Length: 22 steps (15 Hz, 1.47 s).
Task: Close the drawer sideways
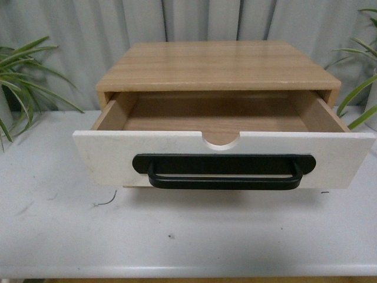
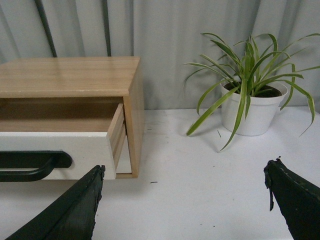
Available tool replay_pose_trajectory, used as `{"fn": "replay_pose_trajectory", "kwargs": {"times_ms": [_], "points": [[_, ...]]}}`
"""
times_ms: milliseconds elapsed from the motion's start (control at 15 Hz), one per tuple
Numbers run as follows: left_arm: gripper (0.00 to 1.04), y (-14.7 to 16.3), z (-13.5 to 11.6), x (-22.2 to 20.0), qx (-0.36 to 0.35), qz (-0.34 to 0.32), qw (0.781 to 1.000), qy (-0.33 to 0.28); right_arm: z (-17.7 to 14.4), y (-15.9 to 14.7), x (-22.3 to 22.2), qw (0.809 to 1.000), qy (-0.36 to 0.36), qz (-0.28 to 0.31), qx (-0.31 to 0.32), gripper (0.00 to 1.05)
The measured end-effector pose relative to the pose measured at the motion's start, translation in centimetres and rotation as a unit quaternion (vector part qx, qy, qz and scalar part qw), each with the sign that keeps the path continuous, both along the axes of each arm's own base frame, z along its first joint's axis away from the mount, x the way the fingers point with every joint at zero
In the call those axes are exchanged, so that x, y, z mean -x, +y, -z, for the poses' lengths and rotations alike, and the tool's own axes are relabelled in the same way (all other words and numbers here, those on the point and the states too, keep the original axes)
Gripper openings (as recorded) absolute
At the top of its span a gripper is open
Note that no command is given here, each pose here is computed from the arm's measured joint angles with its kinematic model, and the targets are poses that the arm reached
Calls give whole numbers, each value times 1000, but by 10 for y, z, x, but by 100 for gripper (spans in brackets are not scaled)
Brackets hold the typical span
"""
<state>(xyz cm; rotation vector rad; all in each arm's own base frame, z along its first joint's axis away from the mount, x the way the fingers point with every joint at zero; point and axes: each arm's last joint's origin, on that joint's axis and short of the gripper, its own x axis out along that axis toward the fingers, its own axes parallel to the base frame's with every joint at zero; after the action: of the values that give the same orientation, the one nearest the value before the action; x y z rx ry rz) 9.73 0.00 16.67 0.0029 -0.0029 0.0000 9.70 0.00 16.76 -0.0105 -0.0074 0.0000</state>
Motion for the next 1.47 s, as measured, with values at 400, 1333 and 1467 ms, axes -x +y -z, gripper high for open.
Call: {"fn": "replay_pose_trajectory", "kwargs": {"times_ms": [400, 1333, 1467], "points": [[98, 0, 0, 0, 0, 0, 1000, 0, 0, 0, 0, 1000, 0, 0, 0, 98], [98, 0, 0, 0, 0, 0, 1000, 0, 0, 0, 0, 1000, 0, 0, 0, 98], [98, 0, 2, 0, 6, -8, 1000, 14, 2, 0, 0, 999, 44, 17, -22, 98]]}}
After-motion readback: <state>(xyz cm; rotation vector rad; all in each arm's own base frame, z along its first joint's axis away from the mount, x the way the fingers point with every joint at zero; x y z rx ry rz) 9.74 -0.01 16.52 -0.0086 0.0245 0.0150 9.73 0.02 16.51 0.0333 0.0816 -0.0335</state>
